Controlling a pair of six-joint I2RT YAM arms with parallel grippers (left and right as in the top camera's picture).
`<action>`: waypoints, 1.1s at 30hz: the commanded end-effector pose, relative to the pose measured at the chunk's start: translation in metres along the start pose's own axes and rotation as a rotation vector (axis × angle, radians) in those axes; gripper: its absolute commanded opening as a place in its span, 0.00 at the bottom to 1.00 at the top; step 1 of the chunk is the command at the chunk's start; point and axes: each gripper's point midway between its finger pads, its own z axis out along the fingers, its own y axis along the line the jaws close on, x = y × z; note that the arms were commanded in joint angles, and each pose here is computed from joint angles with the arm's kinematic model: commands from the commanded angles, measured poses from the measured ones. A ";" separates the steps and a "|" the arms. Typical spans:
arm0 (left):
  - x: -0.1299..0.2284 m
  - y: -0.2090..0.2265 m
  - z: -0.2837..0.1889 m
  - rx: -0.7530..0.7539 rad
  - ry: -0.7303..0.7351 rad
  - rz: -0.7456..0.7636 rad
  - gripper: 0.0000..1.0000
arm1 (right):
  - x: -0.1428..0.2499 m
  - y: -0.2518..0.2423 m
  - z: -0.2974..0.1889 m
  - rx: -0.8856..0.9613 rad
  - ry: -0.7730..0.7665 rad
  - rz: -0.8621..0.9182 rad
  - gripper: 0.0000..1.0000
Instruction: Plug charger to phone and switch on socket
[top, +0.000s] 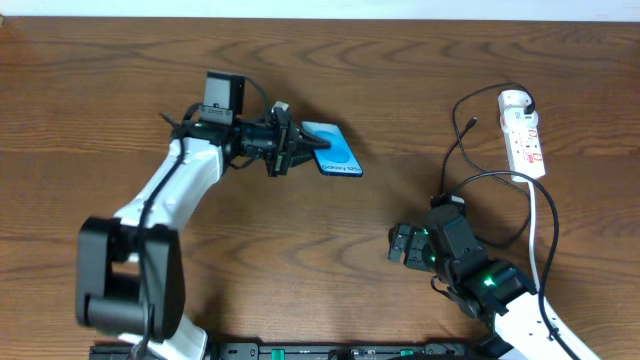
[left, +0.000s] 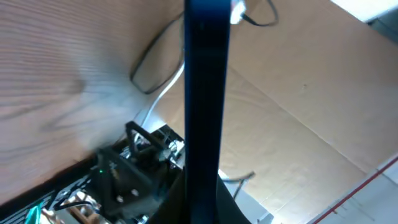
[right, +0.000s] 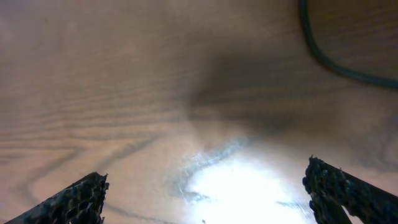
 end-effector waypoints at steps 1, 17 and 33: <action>-0.006 0.009 0.012 0.011 0.101 -0.028 0.07 | 0.000 0.006 0.000 -0.028 0.007 0.111 0.99; 0.005 0.014 0.018 0.047 0.241 -0.076 0.07 | -0.017 0.040 -0.010 -0.169 -0.029 0.001 0.24; 0.000 0.017 0.019 0.032 0.207 -0.076 0.07 | 0.001 -0.018 -0.063 0.195 0.148 -0.053 0.67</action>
